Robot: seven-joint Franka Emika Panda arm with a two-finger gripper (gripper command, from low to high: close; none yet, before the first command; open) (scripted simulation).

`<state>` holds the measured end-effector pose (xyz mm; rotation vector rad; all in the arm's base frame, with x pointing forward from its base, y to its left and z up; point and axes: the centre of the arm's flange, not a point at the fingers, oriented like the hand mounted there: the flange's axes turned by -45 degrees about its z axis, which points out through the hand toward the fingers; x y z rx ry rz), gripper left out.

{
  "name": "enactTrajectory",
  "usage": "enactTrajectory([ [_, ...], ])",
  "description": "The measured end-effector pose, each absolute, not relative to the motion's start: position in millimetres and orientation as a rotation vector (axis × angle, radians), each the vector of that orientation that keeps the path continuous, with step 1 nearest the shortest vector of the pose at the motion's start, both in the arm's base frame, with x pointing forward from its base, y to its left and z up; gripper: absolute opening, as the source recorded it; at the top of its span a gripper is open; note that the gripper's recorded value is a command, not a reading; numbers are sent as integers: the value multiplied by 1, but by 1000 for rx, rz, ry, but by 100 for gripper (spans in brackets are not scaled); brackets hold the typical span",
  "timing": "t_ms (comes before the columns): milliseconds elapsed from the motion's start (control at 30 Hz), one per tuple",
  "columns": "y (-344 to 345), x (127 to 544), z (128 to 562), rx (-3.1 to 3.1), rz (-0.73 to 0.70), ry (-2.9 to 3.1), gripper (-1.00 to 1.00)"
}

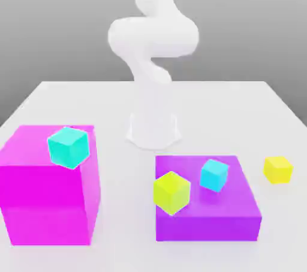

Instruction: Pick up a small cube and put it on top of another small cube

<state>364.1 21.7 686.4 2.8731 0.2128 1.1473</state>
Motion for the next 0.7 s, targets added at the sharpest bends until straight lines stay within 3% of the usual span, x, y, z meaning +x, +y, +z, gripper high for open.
enactTrajectory([
  [333,115,408,580,2613,832,1121,0],
  [700,211,402,456,2060,512,1988,0],
])
